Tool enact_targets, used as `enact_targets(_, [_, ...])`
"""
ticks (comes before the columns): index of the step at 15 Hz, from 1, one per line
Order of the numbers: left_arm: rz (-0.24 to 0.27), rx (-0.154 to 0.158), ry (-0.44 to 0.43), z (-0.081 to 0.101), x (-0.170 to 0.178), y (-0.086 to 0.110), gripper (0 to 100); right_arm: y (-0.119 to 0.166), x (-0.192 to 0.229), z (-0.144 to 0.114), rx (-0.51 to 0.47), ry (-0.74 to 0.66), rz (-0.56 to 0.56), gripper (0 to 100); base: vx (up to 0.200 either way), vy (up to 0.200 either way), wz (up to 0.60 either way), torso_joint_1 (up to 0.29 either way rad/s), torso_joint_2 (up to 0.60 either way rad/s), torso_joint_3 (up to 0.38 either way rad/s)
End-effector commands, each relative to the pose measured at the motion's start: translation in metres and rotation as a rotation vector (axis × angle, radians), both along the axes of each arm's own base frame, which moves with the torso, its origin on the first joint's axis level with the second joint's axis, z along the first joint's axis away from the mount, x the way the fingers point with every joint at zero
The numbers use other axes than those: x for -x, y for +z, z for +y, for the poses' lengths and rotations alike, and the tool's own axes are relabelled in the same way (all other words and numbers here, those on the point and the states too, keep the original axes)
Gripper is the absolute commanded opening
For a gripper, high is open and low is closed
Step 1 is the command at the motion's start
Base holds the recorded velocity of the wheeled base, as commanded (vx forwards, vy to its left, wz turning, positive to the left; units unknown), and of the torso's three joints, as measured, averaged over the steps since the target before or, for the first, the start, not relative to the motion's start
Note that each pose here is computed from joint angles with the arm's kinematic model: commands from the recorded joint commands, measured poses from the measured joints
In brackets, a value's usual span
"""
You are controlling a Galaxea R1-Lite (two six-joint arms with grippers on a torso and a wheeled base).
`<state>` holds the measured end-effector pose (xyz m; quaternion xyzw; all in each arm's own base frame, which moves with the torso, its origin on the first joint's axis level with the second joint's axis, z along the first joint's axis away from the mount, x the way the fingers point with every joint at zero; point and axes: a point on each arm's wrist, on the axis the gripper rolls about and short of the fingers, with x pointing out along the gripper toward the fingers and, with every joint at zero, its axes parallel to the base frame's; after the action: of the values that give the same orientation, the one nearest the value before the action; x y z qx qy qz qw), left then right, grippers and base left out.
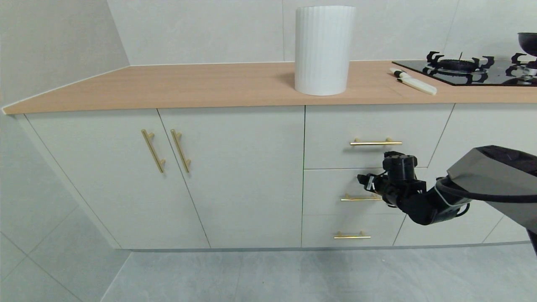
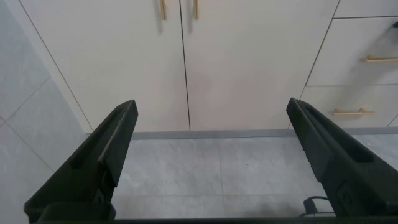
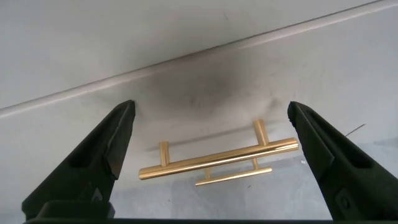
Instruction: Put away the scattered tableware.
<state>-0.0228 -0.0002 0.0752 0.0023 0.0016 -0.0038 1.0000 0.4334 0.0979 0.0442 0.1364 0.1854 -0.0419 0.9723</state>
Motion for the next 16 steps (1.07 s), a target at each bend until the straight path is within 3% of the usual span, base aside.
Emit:
enact_targets(1, [0.000, 0.000, 0.000, 0.000, 0.000, 0.000, 100, 0.038, 0.035, -0.002, -0.028, 0.094, 0.019, 100, 0.000, 0.000, 0.00, 0.000, 0.00, 0.000])
enact_targets(5, [0.000, 0.000, 0.000, 0.000, 0.000, 0.000, 100, 0.102, 0.105, -0.009, -0.027, 0.138, 0.025, 100, 0.000, 0.000, 0.00, 0.000, 0.00, 0.000])
enact_targets(8, [0.000, 0.000, 0.000, 0.000, 0.000, 0.000, 100, 0.155, 0.188, -0.023, -0.007, 0.153, -0.113, 100, 0.000, 0.000, 0.00, 0.000, 0.00, 0.000])
enact_targets(13, [0.000, 0.000, 0.000, 0.000, 0.000, 0.000, 100, 0.178, 0.313, -0.063, 0.134, 0.090, -0.335, 100, 0.000, 0.000, 0.00, 0.000, 0.00, 0.000])
enact_targets(16, [0.000, 0.000, 0.000, 0.000, 0.000, 0.000, 100, 0.181, 0.377, -0.087, 0.149, 0.045, -0.370, 100, 0.000, 0.000, 0.00, 0.000, 0.00, 0.000])
